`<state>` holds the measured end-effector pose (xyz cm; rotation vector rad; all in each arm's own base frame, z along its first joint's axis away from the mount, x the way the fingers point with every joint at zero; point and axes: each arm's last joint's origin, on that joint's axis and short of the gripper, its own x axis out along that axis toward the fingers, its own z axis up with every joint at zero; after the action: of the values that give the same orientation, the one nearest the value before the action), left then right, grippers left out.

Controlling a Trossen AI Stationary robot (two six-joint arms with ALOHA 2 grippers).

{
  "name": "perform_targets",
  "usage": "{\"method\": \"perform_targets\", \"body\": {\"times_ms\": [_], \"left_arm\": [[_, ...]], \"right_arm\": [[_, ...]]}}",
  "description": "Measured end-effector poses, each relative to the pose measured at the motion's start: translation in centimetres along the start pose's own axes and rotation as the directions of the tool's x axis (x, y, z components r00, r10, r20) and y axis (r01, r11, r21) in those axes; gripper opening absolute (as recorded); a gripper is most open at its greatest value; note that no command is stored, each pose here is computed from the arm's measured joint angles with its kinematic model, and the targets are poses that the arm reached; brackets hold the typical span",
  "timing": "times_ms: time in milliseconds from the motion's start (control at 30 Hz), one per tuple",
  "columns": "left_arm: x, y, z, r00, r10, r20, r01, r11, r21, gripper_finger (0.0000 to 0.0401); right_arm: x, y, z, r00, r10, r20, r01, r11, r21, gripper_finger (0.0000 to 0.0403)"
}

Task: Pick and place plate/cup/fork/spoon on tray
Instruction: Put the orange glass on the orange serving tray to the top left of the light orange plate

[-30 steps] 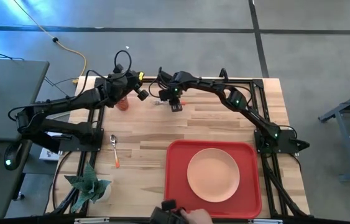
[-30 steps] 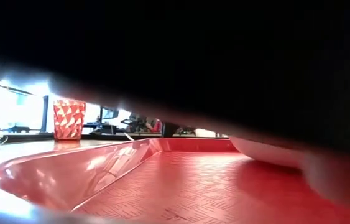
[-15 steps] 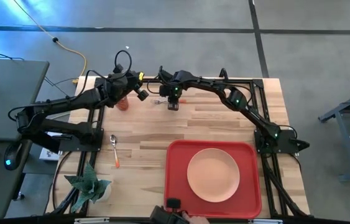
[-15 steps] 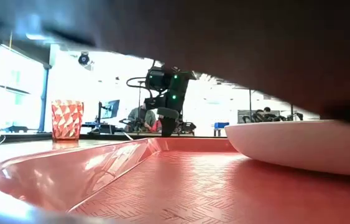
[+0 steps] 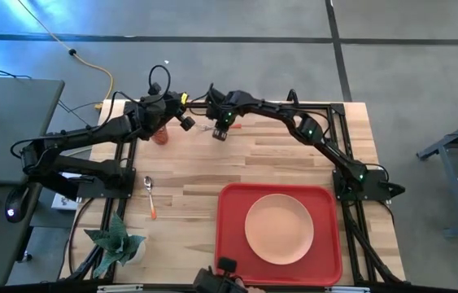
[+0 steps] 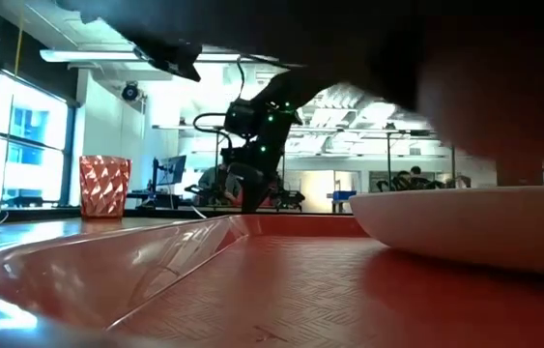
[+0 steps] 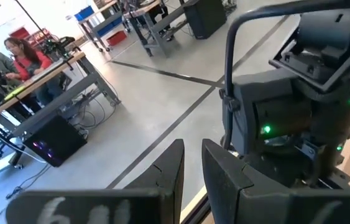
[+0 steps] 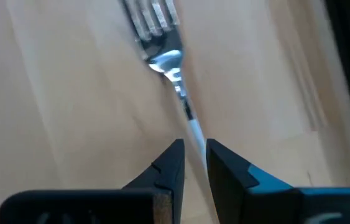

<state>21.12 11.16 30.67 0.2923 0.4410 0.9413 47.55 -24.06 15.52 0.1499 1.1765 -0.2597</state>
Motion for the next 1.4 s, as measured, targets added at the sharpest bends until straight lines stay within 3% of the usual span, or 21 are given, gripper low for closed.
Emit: {"method": "perform_targets", "body": {"times_ms": [167, 300, 467, 633, 833, 1033, 1200, 1400], "left_arm": [[-0.2, 0.2, 0.1, 1.0, 0.01, 0.005, -0.01, 1.0, 0.014, 0.0046], [-0.4, 0.3, 0.1, 1.0, 0.018, 0.0, -0.018, 0.999, -0.04, 0.0046], [-0.9, 0.9, -0.4, 0.995, 0.079, -0.061, -0.087, 0.986, -0.141, 0.0054], [-1.0, 1.3, -1.3, 0.99, 0.051, -0.131, -0.073, 0.983, -0.169, 0.0081], [-0.8, 1.3, -1.8, 0.986, 0.015, -0.169, -0.049, 0.979, -0.198, 0.012], [0.6, 0.2, -1.6, 0.987, -0.106, -0.121, 0.075, 0.968, -0.24, 0.0139], [3.4, -2.1, -2.3, 0.974, -0.188, -0.128, 0.157, 0.962, -0.224, 0.0141], [5.7, -3.3, -4.2, 0.955, -0.188, -0.23, 0.14, 0.967, -0.212, 0.0141]], "right_arm": [[-1.4, 0.0, 0.5, 0.999, -0.025, 0.032, 0.023, 0.998, 0.053, 0.0058], [-2.6, 0.3, 0.9, 0.998, -0.02, 0.062, 0.018, 0.999, 0.045, 0.0058], [-5.6, 0.9, 0.9, 0.987, 0.139, 0.077, -0.142, 0.989, 0.03, 0.0058], [-8.3, 1.7, -0.8, 0.967, 0.232, 0.102, -0.234, 0.972, -0.001, 0.0058], [-11.5, 2.3, -6.3, 0.927, 0.191, 0.324, -0.215, 0.976, 0.04, 0.0058], [-13.5, 3.8, -12.8, 0.8, 0.05, 0.598, -0.169, 0.975, 0.145, 0.0058], [-15.2, 4.6, -17.5, 0.756, -0.01, 0.654, -0.188, 0.954, 0.232, 0.0058], [-16.6, 5.4, -22.8, 0.719, -0.133, 0.682, -0.129, 0.939, 0.318, 0.0058]]}}
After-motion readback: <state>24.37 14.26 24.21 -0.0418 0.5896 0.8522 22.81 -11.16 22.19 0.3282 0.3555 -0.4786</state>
